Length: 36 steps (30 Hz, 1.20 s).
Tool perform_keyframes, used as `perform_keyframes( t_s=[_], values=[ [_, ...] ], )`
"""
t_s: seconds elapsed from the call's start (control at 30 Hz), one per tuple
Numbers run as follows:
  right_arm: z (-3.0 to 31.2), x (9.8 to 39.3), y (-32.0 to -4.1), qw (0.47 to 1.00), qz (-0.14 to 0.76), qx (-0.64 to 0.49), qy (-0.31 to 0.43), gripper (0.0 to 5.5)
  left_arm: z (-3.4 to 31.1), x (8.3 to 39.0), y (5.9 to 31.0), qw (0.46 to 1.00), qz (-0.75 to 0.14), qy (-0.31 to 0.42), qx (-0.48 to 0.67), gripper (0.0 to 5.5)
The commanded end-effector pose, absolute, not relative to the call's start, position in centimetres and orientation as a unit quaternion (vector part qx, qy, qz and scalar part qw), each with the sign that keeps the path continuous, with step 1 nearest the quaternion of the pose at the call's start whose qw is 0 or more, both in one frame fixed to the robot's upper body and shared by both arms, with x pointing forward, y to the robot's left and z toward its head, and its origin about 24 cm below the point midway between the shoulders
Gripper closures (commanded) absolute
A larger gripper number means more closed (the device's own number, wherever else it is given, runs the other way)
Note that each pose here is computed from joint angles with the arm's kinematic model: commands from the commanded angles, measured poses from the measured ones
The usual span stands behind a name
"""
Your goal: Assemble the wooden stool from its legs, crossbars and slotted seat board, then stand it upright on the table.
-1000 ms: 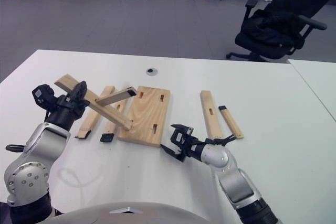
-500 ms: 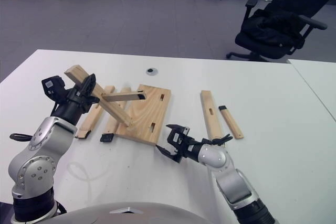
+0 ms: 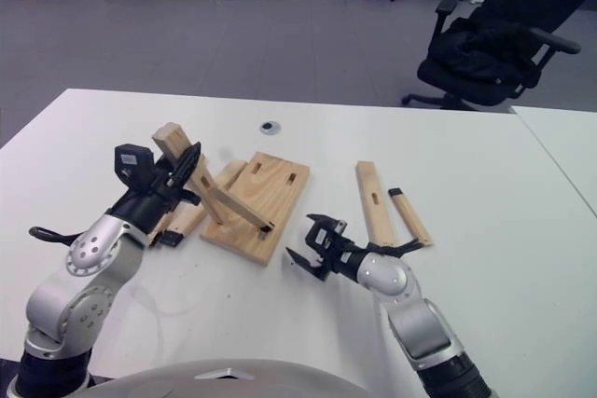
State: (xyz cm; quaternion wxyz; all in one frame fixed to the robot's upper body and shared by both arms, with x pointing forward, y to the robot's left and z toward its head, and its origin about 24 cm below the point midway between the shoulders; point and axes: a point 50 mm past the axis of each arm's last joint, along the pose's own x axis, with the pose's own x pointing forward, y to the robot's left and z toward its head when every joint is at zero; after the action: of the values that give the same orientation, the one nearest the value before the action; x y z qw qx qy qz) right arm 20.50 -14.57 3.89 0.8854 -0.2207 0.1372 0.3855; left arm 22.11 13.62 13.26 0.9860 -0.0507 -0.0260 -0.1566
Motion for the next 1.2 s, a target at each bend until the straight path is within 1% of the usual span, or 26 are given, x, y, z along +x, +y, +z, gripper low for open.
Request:
perform_keyframes(
  t_s=[0.03, 0.13, 0.2, 0.27, 0.3, 0.37, 0.47, 0.6, 0.67, 0.77, 0.87, 1.0, 1.07, 1.2],
  values=[
    [3.7, 21.2, -15.0, 0.888, 0.370, -0.233, 0.141, 1.37, 8.9, 22.6, 12.6, 0.987, -0.140, 0.067, -0.037, 4.48],
    [4.5, 21.7, -14.7, 0.895, 0.373, -0.209, 0.124, 1.37, 9.2, 23.5, 11.6, 0.987, -0.145, 0.048, -0.042, 4.48],
    [6.3, 22.1, -14.3, 0.906, 0.386, -0.147, 0.092, 1.37, 9.1, 23.8, 11.2, 0.987, -0.146, 0.045, -0.042, 4.48],
    [8.4, 23.4, -13.4, 0.903, 0.413, -0.104, 0.056, 1.37, 8.9, 24.0, 10.6, 0.987, -0.146, 0.045, -0.045, 4.48],
    [8.9, 24.2, -12.8, 0.897, 0.427, -0.102, 0.050, 1.37, 8.9, 24.0, 10.4, 0.987, -0.148, 0.044, -0.044, 4.48],
    [8.9, 25.8, -11.7, 0.875, 0.463, -0.127, 0.072, 1.37, 8.9, 24.2, 10.1, 0.987, -0.153, 0.041, -0.042, 4.48],
    [8.3, 27.7, -10.8, 0.846, 0.496, -0.154, 0.116, 1.37, 8.9, 24.4, 9.7, 0.985, -0.166, 0.037, -0.033, 4.48],
    [8.9, 28.8, -10.0, 0.832, 0.520, -0.138, 0.132, 2.02, 9.0, 24.6, 9.1, 0.983, -0.177, 0.034, -0.026, 4.48],
    [9.2, 28.7, -9.9, 0.826, 0.531, -0.135, 0.135, 2.53, 9.0, 24.8, 8.9, 0.983, -0.179, 0.033, -0.022, 4.48],
    [8.6, 28.5, -10.3, 0.816, 0.533, -0.153, 0.164, 3.12, 9.0, 24.9, 8.8, 0.983, -0.179, 0.032, -0.013, 4.48],
    [8.4, 28.6, -10.7, 0.816, 0.526, -0.165, 0.175, 3.66, 9.0, 25.0, 8.8, 0.984, -0.176, 0.032, -0.007, 4.48],
    [8.1, 28.9, -11.2, 0.819, 0.511, -0.186, 0.181, 4.59, 9.0, 25.0, 8.8, 0.984, -0.173, 0.031, -0.001, 4.48],
    [7.9, 29.1, -11.3, 0.823, 0.502, -0.191, 0.183, 4.84, 9.0, 25.0, 8.7, 0.984, -0.174, 0.031, 0.001, 4.48],
    [7.9, 29.4, -11.1, 0.831, 0.495, -0.196, 0.161, 4.88, 9.0, 25.0, 9.0, 0.986, -0.163, 0.036, 0.005, 4.48]
  ],
)
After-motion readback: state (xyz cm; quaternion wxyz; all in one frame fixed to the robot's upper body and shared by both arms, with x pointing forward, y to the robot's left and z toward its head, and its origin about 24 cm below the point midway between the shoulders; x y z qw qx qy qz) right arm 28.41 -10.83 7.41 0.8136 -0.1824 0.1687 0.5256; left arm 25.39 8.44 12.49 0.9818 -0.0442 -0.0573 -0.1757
